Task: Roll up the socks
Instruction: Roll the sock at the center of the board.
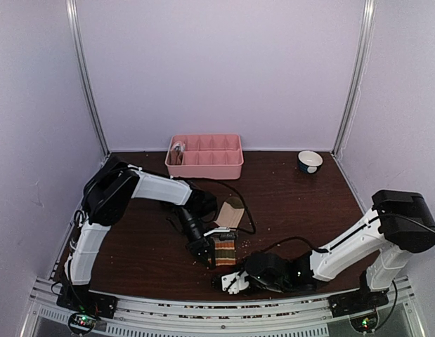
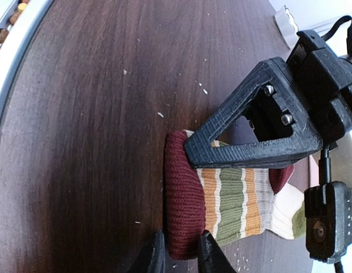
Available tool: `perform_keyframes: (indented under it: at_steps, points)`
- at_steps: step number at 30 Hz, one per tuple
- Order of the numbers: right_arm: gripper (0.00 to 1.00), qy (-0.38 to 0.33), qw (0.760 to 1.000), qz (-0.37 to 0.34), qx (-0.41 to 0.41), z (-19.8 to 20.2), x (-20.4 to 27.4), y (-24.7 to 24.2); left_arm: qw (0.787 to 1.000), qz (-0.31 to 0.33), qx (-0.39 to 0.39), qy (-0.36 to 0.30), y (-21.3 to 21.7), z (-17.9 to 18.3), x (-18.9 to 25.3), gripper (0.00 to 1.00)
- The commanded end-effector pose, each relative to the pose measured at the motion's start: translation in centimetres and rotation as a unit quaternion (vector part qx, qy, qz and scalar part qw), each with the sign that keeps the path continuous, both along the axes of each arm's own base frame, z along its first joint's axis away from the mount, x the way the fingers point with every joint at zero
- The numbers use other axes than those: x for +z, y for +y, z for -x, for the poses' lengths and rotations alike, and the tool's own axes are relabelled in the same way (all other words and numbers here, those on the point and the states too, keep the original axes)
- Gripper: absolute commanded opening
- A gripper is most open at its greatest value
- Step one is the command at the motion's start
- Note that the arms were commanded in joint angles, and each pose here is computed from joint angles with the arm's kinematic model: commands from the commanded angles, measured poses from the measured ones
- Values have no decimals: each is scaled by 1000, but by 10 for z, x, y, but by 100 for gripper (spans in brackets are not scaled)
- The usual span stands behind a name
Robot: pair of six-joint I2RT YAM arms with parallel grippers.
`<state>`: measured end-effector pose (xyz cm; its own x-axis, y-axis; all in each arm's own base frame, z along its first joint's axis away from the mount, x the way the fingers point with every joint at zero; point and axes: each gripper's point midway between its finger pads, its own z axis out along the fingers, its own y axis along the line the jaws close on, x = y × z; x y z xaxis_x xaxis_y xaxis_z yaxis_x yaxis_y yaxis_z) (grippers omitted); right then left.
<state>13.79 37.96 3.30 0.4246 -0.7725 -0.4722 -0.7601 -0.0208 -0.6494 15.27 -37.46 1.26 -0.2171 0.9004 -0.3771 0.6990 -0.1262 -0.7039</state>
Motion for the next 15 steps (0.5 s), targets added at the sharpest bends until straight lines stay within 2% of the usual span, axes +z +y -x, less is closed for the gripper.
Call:
perform_keyframes:
  at_steps: [1,15]
  points:
    - [21,-22,1000,-10,-2,1,9,9,995,-84,-20,-44,28,-10,-48,4]
    - [19,-28,1000,6,-7,-7,-5,11,995,-84,-24,-36,30,-7,-47,3]
